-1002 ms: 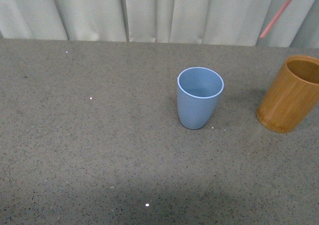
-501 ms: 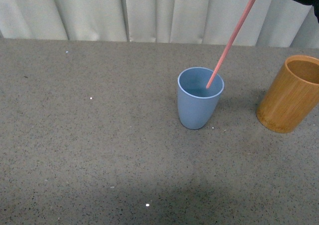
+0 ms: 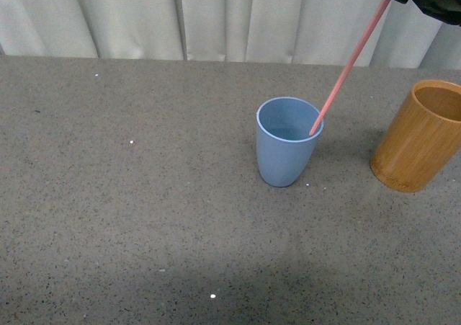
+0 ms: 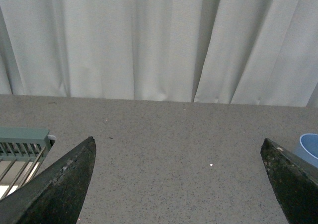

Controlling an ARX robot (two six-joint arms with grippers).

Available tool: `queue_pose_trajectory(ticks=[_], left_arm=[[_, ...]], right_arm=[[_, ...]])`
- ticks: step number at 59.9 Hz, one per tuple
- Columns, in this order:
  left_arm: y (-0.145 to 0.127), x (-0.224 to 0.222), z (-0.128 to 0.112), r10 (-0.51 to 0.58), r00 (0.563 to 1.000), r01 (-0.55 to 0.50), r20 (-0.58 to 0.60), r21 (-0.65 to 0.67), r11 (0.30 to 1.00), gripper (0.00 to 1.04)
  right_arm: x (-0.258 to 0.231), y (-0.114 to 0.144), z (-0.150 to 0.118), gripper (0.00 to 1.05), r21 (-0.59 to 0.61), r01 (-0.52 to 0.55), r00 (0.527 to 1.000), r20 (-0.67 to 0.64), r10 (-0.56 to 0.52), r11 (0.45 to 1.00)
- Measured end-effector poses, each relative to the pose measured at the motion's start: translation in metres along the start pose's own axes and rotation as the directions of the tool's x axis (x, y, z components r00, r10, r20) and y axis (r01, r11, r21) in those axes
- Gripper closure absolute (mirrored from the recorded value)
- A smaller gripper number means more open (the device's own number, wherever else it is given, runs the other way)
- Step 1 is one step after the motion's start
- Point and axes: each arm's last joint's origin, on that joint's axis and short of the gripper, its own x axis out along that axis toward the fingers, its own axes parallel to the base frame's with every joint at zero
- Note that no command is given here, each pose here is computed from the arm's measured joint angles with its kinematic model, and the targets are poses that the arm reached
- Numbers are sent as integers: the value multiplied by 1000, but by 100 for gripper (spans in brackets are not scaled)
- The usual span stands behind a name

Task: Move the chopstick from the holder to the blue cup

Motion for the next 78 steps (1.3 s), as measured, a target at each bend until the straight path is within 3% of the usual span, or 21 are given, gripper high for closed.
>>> queue_pose_trajectory(ticks=[23,36,49,57,67,72,78], left_arm=[[0,0,0,0,1000,0,0,0,1000,7],[0,0,0,0,1000,0,0,0,1000,7],[0,0,0,0,1000,0,0,0,1000,7],[0,0,0,0,1000,0,0,0,1000,7],[0,0,0,0,1000,0,0,0,1000,7],[0,0,0,0,1000,0,0,0,1000,7],[0,0,0,-1,1000,1,0,0,1000,7]], right_arm=[[2,2,-5,102,-5,6,1000,-29,-6,1000],[1,5,-7,51,-8,-13,999,-40,13,1000],[-12,-11,-2,8,-39,80,996,30,-78,996],[-49,-46,3,30,-198,-25,978,198,65,980],[-135,-124,-21,66,-311,1,989,143,46,950],[-163,-139,-39,80,-309,40,994,107,-7,950],[-188,-138,-38,96,-318,29,988,152,21,948]])
